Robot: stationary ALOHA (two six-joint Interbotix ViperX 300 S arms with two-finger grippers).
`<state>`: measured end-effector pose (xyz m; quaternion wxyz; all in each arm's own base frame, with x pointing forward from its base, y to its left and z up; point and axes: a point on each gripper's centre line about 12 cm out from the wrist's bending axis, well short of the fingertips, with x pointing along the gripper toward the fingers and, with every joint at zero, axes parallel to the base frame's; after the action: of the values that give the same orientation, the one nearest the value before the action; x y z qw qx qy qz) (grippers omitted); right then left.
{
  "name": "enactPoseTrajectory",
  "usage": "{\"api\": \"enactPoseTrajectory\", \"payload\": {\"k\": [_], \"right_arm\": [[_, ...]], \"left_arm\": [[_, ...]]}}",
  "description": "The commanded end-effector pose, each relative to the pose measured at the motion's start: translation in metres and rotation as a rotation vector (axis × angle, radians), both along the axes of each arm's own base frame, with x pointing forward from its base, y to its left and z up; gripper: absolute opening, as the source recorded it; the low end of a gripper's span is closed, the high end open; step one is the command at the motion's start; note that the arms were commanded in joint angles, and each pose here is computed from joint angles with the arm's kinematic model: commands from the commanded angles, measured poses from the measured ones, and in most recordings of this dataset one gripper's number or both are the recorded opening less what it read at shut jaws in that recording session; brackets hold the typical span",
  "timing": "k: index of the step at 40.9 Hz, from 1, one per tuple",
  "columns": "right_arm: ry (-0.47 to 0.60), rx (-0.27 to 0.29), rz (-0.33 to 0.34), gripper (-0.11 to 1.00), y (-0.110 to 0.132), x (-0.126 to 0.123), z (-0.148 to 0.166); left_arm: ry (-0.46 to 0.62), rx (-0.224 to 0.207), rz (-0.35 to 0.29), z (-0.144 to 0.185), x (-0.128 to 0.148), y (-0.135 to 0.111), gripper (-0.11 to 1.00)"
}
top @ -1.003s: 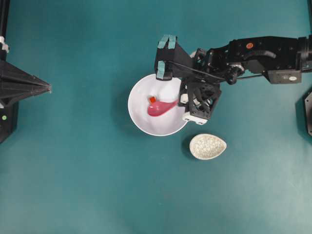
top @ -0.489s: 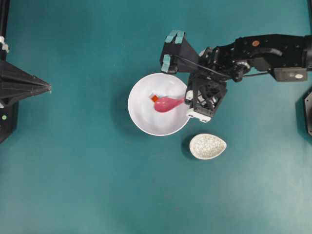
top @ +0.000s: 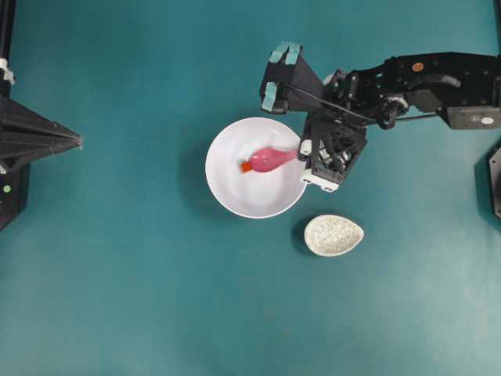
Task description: Grip the spoon and scoop the red block from the bowl with right arm.
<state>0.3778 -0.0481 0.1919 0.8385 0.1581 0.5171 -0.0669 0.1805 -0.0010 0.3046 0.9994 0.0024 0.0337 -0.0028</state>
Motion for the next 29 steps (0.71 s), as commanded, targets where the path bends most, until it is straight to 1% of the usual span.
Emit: {"api": "enactPoseTrajectory", "payload": {"k": [1,12,21,29], "right_arm": [[-0.034,-0.004,-0.009,0.23,-0.002,0.006,0.007],[-0.009,0.005,0.017,0.23,0.007,0.005,0.006],[-0.016,0.014,0.017,0.23,0.009,0.006,0.007],[-0.039,0.011,0.026,0.23,0.013,0.010,0.008]], "left_arm": [[-0.028,0.004,-0.002,0.012,0.002,0.000,0.00],[-0.026,0.003,-0.002,0.012,0.002,0.000,0.00],[-0.023,0.003,-0.002,0.011,0.003,0.000,0.00],[-0.023,0.003,-0.002,0.011,0.003,0.000,0.00]]}}
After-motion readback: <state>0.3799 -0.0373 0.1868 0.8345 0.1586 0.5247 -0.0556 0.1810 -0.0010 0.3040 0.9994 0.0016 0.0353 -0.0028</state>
